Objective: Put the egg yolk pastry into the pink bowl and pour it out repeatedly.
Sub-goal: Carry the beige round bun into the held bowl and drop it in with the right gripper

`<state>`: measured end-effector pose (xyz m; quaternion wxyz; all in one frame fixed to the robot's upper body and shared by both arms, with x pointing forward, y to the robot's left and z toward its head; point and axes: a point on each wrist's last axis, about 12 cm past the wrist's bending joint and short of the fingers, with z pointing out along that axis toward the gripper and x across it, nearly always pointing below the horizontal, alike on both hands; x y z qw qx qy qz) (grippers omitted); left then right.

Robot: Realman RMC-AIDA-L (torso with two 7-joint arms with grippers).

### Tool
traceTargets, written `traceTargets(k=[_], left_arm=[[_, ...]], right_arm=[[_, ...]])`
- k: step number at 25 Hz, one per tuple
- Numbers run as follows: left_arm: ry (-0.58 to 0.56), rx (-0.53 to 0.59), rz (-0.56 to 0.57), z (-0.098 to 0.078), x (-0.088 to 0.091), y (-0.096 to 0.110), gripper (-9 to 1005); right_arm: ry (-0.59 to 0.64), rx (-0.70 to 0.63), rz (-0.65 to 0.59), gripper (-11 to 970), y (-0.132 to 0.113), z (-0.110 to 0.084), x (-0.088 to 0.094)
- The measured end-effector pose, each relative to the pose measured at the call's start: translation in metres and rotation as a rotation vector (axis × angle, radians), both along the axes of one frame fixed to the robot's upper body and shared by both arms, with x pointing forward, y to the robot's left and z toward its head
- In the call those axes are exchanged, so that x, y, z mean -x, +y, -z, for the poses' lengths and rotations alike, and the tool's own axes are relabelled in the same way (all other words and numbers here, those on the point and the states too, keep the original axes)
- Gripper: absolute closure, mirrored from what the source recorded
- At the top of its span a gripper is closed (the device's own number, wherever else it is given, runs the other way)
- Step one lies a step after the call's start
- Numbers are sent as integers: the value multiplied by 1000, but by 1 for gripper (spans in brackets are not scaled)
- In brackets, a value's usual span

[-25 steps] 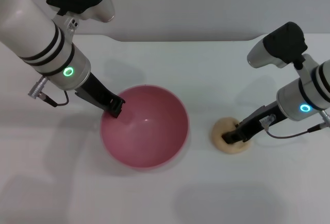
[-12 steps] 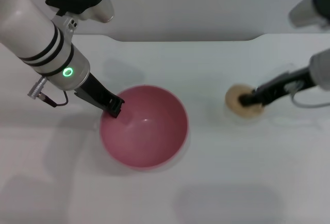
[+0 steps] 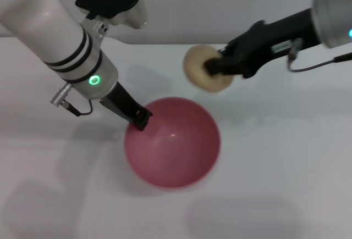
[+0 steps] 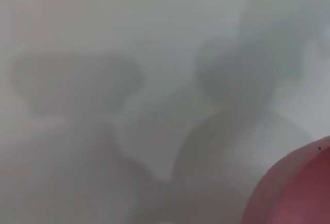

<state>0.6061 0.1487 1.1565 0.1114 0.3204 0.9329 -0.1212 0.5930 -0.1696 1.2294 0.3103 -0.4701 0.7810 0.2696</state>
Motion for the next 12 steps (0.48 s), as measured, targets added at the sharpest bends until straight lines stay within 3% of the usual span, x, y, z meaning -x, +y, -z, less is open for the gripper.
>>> traceTargets(k=[7,12], left_arm=[[-8,39,5,-3,-1,-6,997],[-23,53,10,-5,-2,-9,998]], right_arm=[[66,152,-150,839,46,35,5],[51,161,-138,841,53,42,3]])
